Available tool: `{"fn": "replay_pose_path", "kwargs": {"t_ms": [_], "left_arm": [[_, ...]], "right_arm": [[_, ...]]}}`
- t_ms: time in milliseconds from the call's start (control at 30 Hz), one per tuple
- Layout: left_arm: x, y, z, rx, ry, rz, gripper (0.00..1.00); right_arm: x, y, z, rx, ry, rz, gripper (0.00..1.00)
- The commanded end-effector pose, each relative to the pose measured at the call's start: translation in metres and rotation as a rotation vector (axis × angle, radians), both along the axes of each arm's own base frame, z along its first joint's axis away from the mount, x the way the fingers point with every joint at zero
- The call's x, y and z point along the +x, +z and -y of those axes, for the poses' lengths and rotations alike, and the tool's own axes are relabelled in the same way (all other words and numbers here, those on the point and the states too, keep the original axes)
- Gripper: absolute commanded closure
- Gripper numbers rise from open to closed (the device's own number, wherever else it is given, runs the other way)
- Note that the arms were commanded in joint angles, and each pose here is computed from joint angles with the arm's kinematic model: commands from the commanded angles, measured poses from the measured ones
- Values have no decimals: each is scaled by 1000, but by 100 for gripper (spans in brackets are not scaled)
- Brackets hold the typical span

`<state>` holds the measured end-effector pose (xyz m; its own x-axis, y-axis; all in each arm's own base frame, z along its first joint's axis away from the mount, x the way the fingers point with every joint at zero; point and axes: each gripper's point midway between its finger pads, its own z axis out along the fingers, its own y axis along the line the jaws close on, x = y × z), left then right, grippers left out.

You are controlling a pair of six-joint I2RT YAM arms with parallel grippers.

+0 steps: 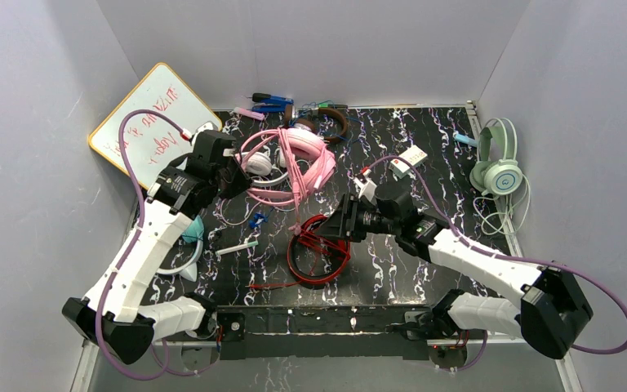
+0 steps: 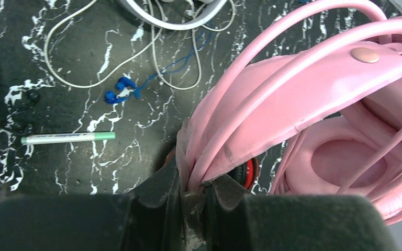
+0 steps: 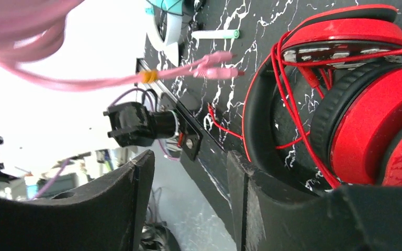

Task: Wrap the headphones
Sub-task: Wrap the headphones cable around the headphones.

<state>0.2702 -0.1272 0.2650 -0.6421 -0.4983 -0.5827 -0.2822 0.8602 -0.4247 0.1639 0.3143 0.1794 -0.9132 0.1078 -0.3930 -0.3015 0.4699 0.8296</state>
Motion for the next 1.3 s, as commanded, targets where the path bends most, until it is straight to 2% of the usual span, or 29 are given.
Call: {"fn": "replay_pose_path", "kwargs": {"t_ms": [0, 67, 200, 433, 700, 933, 1267], "left_arm": [[11, 53, 24, -149, -58, 137, 100], [13, 57, 26, -160, -63, 148, 100], [15, 63, 31, -191, -69, 164, 100], [19, 68, 47, -255, -110, 165, 100], [23, 70, 55, -287, -129, 173, 100], [22, 72, 69, -336, -189, 164, 100], [14, 65, 82, -358, -270, 126, 100]], "right_arm": [[16, 24, -11, 158, -94, -210, 37], [22, 28, -11, 215, -166, -314, 32], [36, 22, -5, 281, -402, -633, 26], [46, 25, -2, 363, -540, -846, 25], [47, 23, -9, 366, -554, -913, 25], [54, 19, -9, 373, -590, -907, 28], [62, 18, -18, 387, -574, -897, 49]]}}
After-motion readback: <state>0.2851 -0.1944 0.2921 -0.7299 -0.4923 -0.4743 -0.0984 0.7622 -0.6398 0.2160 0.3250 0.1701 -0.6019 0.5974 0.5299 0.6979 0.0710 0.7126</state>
